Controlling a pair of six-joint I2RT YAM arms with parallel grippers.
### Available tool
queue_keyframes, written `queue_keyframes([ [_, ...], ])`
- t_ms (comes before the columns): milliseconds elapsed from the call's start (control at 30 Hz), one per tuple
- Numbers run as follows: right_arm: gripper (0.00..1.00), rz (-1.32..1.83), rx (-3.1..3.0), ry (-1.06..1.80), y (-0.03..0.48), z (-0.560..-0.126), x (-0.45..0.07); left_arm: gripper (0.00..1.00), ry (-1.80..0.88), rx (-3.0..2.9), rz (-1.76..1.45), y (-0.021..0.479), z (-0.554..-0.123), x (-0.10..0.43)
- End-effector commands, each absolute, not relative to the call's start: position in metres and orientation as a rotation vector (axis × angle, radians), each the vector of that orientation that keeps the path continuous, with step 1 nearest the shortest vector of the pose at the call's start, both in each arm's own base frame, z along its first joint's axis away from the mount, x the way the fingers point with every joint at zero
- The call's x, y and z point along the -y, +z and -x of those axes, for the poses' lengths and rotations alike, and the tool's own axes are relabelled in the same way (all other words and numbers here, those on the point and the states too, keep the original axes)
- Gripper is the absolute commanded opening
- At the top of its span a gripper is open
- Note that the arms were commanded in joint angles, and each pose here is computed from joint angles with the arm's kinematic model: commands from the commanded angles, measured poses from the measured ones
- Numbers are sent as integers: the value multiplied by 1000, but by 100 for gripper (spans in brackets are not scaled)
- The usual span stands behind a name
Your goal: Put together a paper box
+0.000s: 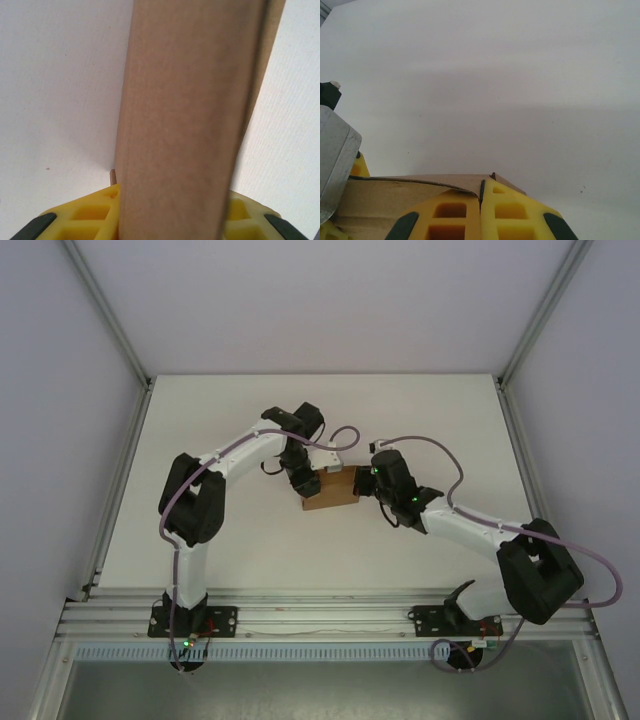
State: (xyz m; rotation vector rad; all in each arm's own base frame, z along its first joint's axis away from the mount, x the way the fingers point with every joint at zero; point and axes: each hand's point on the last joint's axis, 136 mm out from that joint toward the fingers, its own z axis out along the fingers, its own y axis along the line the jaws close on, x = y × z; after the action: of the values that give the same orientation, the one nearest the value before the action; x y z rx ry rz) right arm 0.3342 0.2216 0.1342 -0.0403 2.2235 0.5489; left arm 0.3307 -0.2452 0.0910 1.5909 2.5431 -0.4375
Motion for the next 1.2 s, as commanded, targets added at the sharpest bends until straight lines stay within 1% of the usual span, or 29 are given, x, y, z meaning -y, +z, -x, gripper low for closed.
queue_keyframes([
  [0, 0, 143, -2292, 720, 134, -308, -256, 27, -438, -2439, -1522, 96, -357, 267],
  [167, 0, 164, -2319, 633, 112, -305, -245, 27, -436, -2416, -1534, 101, -356, 266],
  [333, 0, 308, -2334, 433, 78, -296, -220, 28, -445, -2403, -1552, 101, -353, 266],
  [400, 0, 313, -2322, 388, 71, -294, -209, 29, -421, -2417, -1552, 99, -353, 263],
  [467, 0, 316, -2345, 428, 69, -290, -211, 29, -415, -2426, -1547, 98, -353, 262],
  [567, 0, 353, -2333, 560, 71, -281, -226, 32, -426, -2426, -1535, 100, -353, 264],
  [633, 0, 334, -2314, 557, 74, -284, -226, 33, -429, -2420, -1525, 103, -353, 265],
  [733, 0, 283, -2326, 468, 82, -294, -217, 41, -429, -2409, -1521, 110, -352, 267],
  [833, 0, 219, -2329, 395, 90, -301, -208, 56, -418, -2386, -1515, 119, -351, 269],
  [867, 0, 206, -2327, 374, 91, -301, -206, 64, -414, -2379, -1508, 122, -350, 269],
  [900, 0, 187, -2324, 355, 93, -302, -203, 68, -412, -2374, -1493, 126, -350, 269],
  [1000, 0, 164, -2319, 329, 95, -305, -200, 72, -414, -2375, -1455, 129, -350, 270],
  [1033, 0, 171, -2319, 326, 94, -304, -201, 72, -403, -2347, -1431, 143, -351, 269],
  [1100, 0, 170, -2311, 319, 96, -304, -203, 75, -392, -2346, -1392, 149, -351, 267],
  [1167, 0, 154, -2306, 305, 99, -305, -202, 76, -370, -2356, -1354, 153, -350, 263],
])
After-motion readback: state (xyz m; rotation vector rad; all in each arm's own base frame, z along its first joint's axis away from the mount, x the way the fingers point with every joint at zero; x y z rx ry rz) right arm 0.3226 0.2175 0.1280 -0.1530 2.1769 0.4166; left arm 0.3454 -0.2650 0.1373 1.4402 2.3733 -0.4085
